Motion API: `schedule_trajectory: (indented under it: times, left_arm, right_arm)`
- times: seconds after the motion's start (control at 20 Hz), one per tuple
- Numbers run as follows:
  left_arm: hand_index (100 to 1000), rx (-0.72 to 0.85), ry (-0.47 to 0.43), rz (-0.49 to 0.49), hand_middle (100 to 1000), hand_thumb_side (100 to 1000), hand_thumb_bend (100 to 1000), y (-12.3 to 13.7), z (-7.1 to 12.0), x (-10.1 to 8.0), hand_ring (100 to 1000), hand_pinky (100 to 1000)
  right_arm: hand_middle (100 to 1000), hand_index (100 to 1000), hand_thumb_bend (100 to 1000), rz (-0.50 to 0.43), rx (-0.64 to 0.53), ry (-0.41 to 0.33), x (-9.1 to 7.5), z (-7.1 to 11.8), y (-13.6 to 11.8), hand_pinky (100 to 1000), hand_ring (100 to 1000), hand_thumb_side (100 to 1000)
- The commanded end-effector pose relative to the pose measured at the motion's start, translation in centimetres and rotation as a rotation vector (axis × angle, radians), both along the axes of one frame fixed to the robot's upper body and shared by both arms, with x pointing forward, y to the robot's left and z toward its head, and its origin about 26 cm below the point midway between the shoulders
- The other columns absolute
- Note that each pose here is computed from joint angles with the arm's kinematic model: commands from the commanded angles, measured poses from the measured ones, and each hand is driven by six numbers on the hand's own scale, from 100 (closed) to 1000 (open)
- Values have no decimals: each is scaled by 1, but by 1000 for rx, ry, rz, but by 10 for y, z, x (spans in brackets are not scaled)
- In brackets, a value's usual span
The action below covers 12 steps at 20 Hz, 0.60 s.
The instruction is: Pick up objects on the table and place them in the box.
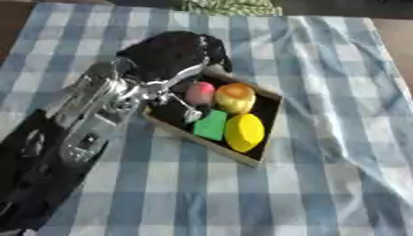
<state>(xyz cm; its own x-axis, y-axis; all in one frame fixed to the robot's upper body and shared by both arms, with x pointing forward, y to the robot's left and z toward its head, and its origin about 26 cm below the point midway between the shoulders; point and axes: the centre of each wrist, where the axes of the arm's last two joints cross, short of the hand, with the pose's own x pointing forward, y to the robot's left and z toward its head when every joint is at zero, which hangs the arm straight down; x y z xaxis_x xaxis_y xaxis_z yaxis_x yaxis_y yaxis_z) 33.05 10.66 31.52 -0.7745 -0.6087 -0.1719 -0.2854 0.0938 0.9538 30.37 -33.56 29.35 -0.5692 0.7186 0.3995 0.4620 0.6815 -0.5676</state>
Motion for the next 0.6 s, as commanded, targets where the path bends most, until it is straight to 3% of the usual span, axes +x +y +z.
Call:
schedule_trajectory:
  times: [0.05,0.15,0.3,0.6]
  left_arm:
    - [780,-171,-108,-4,704,100,345,33,42,-26,758,856]
    - [780,-294,-125,-17,698,100,319,55,55,-38,754,859]
    - [777,-466,-129,-31,685,100,285,88,64,-41,746,860]
    - [781,-752,-139,-5,678,111,254,144,57,-39,738,861]
  right_arm:
    - [629,734,100,-14,-29,-41,-6,12,-3,800,809,232]
    - [629,734,100,-18,-34,-48,-8,13,-3,800,809,228]
    - [630,734,100,-28,-33,-59,-11,14,-5,800,808,224]
    - [631,734,100,-35,-19,-86,-15,15,-5,800,808,219]
